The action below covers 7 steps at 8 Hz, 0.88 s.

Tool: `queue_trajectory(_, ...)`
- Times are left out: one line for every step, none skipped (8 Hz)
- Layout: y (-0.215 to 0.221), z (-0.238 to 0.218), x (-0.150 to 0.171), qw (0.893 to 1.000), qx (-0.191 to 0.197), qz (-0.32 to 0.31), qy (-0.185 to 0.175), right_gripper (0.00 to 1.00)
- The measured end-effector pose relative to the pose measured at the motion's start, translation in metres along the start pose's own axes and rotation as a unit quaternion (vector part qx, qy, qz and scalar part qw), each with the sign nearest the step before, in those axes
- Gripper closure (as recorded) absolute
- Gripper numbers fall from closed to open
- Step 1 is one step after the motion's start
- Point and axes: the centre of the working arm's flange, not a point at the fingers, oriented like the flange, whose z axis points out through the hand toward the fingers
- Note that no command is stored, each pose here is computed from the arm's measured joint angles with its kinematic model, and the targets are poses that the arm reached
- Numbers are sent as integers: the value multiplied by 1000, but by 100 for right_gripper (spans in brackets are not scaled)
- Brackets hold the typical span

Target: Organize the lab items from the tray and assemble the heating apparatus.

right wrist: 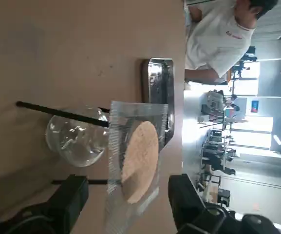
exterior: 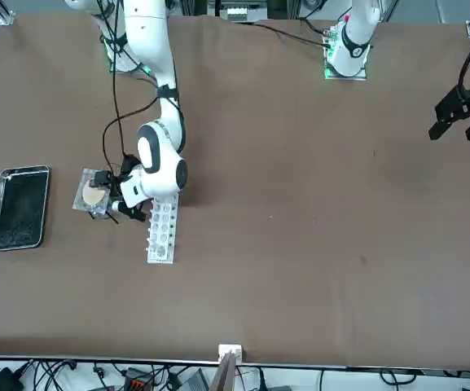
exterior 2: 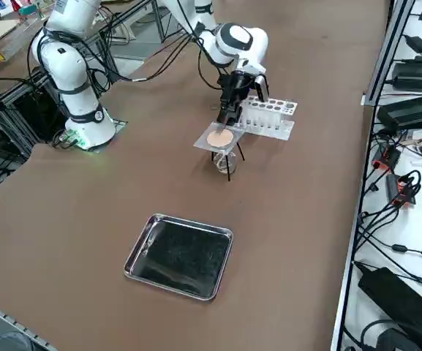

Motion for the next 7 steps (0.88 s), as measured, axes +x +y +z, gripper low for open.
queue_trajectory(-1,-8,1,1000,17,3,-3,0)
queue_trajectory(-3,-13,2,999,31,4,-7,0)
queue_trajectory(-3,-19,2,999,43,-7,-11,0)
queue_trajectory(1,-26,3,999,47,-22,-16,0)
queue_trajectory(11,-32,6,998,51,-27,-25,0)
queue_trajectory(24,-43,9,997,64,-26,-35,0)
queue_trajectory(42,-57,12,995,81,-34,-49,0)
